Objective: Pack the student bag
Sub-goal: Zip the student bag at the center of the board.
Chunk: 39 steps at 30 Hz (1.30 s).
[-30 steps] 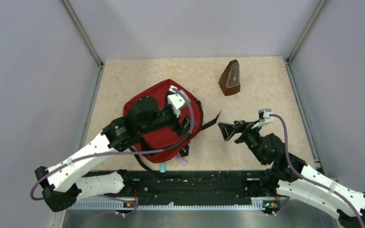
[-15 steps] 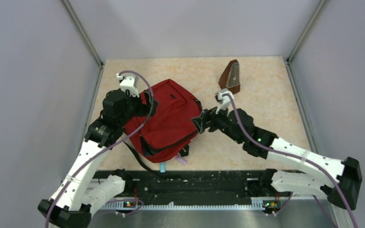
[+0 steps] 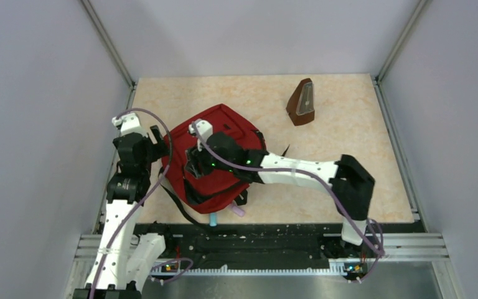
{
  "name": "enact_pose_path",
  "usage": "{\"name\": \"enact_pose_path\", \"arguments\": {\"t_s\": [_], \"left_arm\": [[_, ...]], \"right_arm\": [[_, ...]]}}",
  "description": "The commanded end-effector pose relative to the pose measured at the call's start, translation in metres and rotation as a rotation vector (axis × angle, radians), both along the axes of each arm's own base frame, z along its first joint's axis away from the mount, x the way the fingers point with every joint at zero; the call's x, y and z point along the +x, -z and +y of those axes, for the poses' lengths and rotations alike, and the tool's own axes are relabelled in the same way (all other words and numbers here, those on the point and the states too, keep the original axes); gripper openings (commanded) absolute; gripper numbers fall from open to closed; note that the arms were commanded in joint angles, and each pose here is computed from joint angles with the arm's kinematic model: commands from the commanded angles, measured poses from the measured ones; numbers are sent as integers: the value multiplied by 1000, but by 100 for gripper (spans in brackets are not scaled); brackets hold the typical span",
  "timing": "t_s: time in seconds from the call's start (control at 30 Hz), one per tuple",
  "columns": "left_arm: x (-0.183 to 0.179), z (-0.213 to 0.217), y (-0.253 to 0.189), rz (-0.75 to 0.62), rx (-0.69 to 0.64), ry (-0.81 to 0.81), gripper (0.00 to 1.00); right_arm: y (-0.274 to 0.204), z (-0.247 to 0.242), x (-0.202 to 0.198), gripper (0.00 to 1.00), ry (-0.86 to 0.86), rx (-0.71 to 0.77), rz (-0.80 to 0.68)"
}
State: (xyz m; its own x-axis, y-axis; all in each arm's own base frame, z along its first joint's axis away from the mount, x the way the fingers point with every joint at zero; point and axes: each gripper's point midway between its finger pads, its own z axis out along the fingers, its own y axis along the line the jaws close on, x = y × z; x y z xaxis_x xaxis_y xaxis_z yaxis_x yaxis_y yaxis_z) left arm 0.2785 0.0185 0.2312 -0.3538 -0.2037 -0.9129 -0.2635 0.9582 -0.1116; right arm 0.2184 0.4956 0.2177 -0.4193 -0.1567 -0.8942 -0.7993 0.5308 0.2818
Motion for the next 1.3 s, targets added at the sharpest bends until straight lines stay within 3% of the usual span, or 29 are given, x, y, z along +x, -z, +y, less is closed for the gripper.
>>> {"name": "enact_pose_path", "arguments": {"t_s": [0.0, 0.23, 0.57, 0.77, 1.0, 1.27], "left_arm": [[-2, 35, -22, -105, 11, -149, 87], [-9, 66, -21, -104, 6, -263, 87], [-9, 66, -19, -101, -2, -255, 87], [-9, 64, -20, -108, -7, -243, 87], [-11, 64, -23, -120, -4, -245, 87], [-12, 63, -24, -125, -3, -242, 87]], "right_arm": [[20, 37, 2, 52, -34, -43, 16], [60, 72, 16, 48, -33, -82, 21], [94, 89, 24, 45, 5, -148, 8], [75, 84, 14, 45, 29, -136, -48], [31, 64, 4, 58, 60, -98, -93], [41, 67, -9, 52, 16, -92, -56]]}}
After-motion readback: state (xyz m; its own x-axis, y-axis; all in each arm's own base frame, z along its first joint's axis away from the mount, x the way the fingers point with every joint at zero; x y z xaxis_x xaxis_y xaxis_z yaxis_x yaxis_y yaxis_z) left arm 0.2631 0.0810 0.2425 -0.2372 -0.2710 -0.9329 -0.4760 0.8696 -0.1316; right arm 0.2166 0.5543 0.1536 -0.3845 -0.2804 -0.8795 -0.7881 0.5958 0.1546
